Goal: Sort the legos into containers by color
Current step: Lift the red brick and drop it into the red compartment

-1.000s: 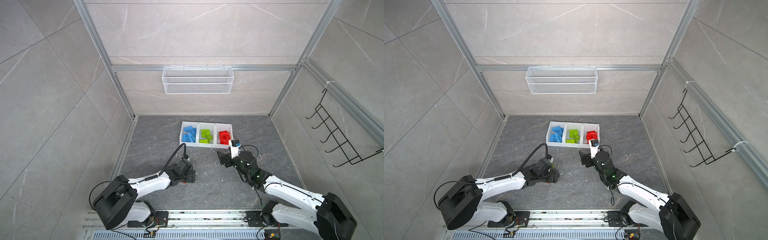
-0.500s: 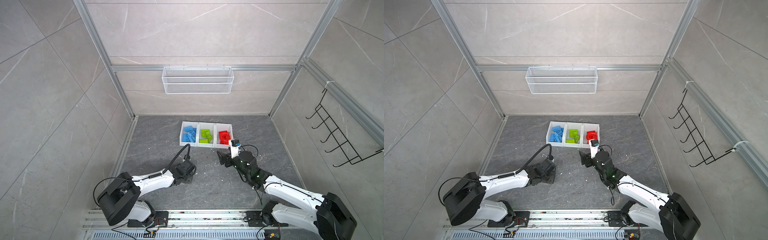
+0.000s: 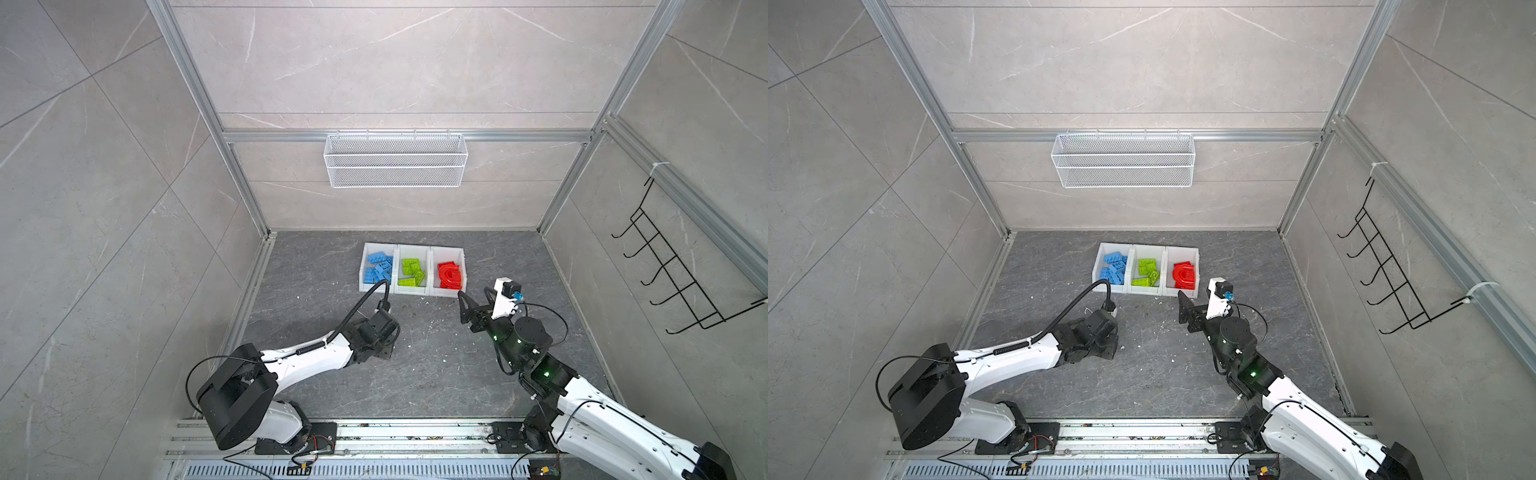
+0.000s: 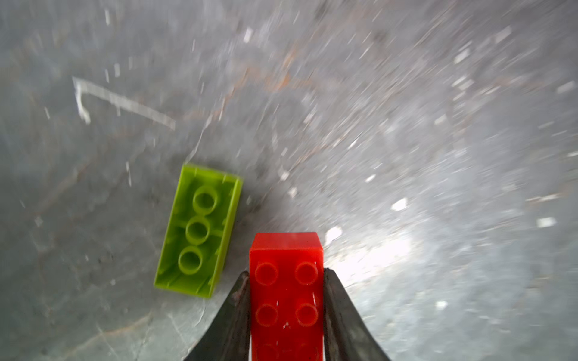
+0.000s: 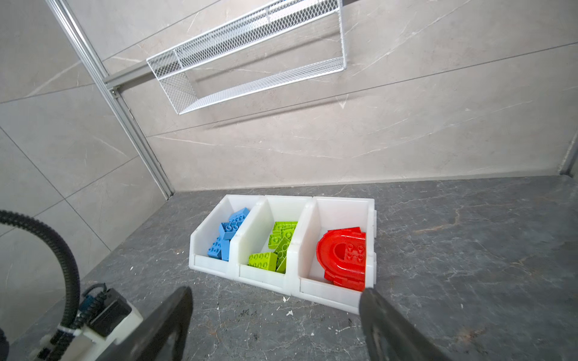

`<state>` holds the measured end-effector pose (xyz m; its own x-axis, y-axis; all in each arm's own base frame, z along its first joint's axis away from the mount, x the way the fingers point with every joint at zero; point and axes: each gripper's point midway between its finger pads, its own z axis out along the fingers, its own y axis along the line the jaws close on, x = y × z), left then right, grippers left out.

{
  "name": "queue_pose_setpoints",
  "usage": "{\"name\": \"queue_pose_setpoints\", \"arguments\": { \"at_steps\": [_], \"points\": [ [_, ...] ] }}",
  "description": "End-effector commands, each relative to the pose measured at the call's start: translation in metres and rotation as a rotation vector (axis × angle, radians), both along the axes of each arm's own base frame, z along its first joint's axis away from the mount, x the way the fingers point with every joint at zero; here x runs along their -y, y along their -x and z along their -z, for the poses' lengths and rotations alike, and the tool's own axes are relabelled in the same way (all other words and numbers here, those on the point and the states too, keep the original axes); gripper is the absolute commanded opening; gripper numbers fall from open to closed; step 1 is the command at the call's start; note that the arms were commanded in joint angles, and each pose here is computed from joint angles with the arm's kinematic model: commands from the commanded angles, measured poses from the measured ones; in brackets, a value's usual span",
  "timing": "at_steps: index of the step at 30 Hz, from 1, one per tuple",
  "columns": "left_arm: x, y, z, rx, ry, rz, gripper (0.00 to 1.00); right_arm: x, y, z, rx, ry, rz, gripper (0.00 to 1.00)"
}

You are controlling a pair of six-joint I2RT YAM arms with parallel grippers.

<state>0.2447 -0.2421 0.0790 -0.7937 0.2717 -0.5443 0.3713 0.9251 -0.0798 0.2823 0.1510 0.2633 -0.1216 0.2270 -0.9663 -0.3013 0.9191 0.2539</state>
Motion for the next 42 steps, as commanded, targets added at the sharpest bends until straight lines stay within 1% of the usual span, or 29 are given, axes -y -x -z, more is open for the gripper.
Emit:
{"name": "queue_pose_setpoints", "arguments": {
  "at_steps": [1, 5, 7, 10, 14, 17, 20, 26, 31, 34, 35, 36, 37, 39, 42],
  "points": [
    [0.034, -0.026, -0.045, 0.1, 0.039, 0.093, 0.29, 0.008, 0.0, 0.01, -0.025, -0.003, 0.044, 0.85],
    [0.078, -0.06, -0.082, 0.176, 0.086, 0.196, 0.29, 0.01, 0.002, 0.008, -0.02, -0.018, 0.048, 0.86],
    [0.094, -0.08, -0.098, 0.204, 0.093, 0.218, 0.28, 0.013, 0.003, 0.007, -0.011, -0.022, 0.058, 0.86],
    [0.12, -0.109, -0.116, 0.223, 0.178, 0.25, 0.28, 0.024, 0.007, 0.002, 0.014, -0.046, 0.096, 0.86],
    [0.156, -0.143, -0.124, 0.249, 0.274, 0.322, 0.28, 0.037, 0.017, -0.008, 0.058, -0.097, 0.123, 0.86],
    [0.187, -0.161, -0.115, 0.241, 0.332, 0.377, 0.28, 0.042, 0.021, -0.013, 0.076, -0.116, 0.127, 0.86],
    [0.208, -0.176, -0.107, 0.24, 0.362, 0.404, 0.28, 0.042, 0.021, -0.013, 0.074, -0.114, 0.13, 0.87],
    [0.222, -0.202, -0.083, 0.239, 0.347, 0.398, 0.28, 0.031, 0.014, -0.004, 0.039, -0.083, 0.103, 0.87],
    [0.219, -0.219, -0.081, 0.233, 0.364, 0.379, 0.28, 0.021, 0.011, 0.002, 0.021, -0.072, 0.068, 0.87],
    [0.219, -0.224, -0.092, 0.255, 0.376, 0.383, 0.28, 0.018, 0.009, 0.003, 0.016, -0.063, 0.059, 0.87],
    [0.221, -0.226, -0.073, 0.232, 0.358, 0.381, 0.29, 0.018, 0.009, 0.003, 0.017, -0.063, 0.058, 0.87],
    [0.22, -0.23, -0.072, 0.236, 0.349, 0.376, 0.3, 0.019, 0.009, 0.003, 0.016, -0.062, 0.061, 0.87],
    [0.22, -0.234, -0.069, 0.237, 0.342, 0.371, 0.37, 0.019, 0.009, 0.003, 0.017, -0.063, 0.06, 0.87],
    [0.22, -0.241, -0.066, 0.235, 0.343, 0.357, 0.54, 0.019, 0.009, 0.003, 0.019, -0.061, 0.064, 0.87],
    [0.221, -0.247, -0.064, 0.223, 0.352, 0.354, 0.73, 0.019, 0.009, 0.003, 0.018, -0.06, 0.064, 0.87]
  ]
}}
